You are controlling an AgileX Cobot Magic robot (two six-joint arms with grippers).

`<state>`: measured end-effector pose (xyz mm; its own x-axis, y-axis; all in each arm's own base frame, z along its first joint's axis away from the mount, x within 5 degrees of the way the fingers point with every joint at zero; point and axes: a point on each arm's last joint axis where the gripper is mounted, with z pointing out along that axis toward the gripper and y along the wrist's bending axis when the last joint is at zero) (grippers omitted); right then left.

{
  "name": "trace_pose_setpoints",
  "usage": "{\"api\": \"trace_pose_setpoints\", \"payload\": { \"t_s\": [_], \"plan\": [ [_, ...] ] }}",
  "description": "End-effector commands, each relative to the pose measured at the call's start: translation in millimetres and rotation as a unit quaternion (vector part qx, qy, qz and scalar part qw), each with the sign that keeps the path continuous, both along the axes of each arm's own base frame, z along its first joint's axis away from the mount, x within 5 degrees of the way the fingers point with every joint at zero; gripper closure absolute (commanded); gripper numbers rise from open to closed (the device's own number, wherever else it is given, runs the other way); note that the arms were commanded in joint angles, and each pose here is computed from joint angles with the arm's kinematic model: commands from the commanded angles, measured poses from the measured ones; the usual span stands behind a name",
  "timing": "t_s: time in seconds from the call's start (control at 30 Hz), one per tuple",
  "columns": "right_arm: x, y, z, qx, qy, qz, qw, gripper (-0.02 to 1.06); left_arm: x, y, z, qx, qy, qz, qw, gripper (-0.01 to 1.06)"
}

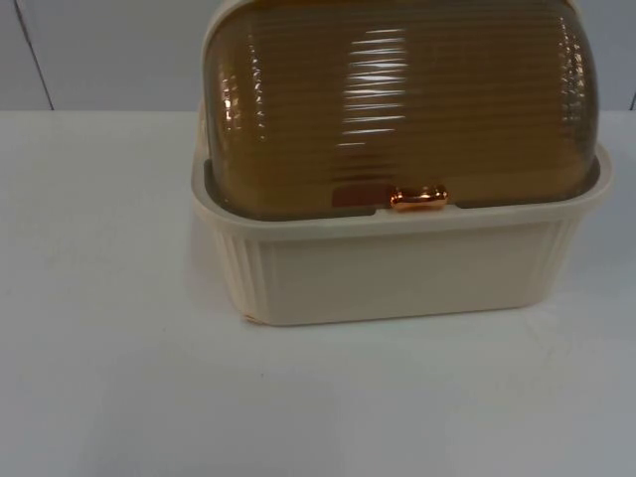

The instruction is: Open the box lid with the left hand, place the block into the box with the right hand, then close the box lid with the left hand.

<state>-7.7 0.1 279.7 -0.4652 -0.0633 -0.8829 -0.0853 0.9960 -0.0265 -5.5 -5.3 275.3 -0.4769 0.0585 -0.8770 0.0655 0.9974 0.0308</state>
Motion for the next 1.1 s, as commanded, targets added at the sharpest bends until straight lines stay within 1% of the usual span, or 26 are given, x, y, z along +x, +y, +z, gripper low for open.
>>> {"api": "trace_pose_setpoints", "payload": {
  "t_s": [0.0, 0.3, 0.5, 1.07],
  "plan": [
    [0.3, 0.2, 0.4, 0.002, -0.006, 0.000, 1.0000, 0.00, 0.5, 0.3, -0.1, -0.001, -0.005, 0.000, 1.000, 0.00],
    [0.3, 0.2, 0.4, 0.002, -0.006, 0.000, 1.0000, 0.00, 0.5, 0.5, -0.1, 0.000, -0.005, 0.000, 1.000, 0.00],
    [0.3, 0.2, 0.4, 0.002, -0.006, 0.000, 1.0000, 0.00, 0.5, 2.5, -0.2, -0.010, -0.004, 0.018, 1.000, 0.00],
    [0.3, 0.2, 0.4, 0.002, -0.006, 0.000, 1.0000, 0.00, 0.5, 2.7, -0.2, -0.009, -0.004, 0.018, 1.000, 0.00]
  ]
}}
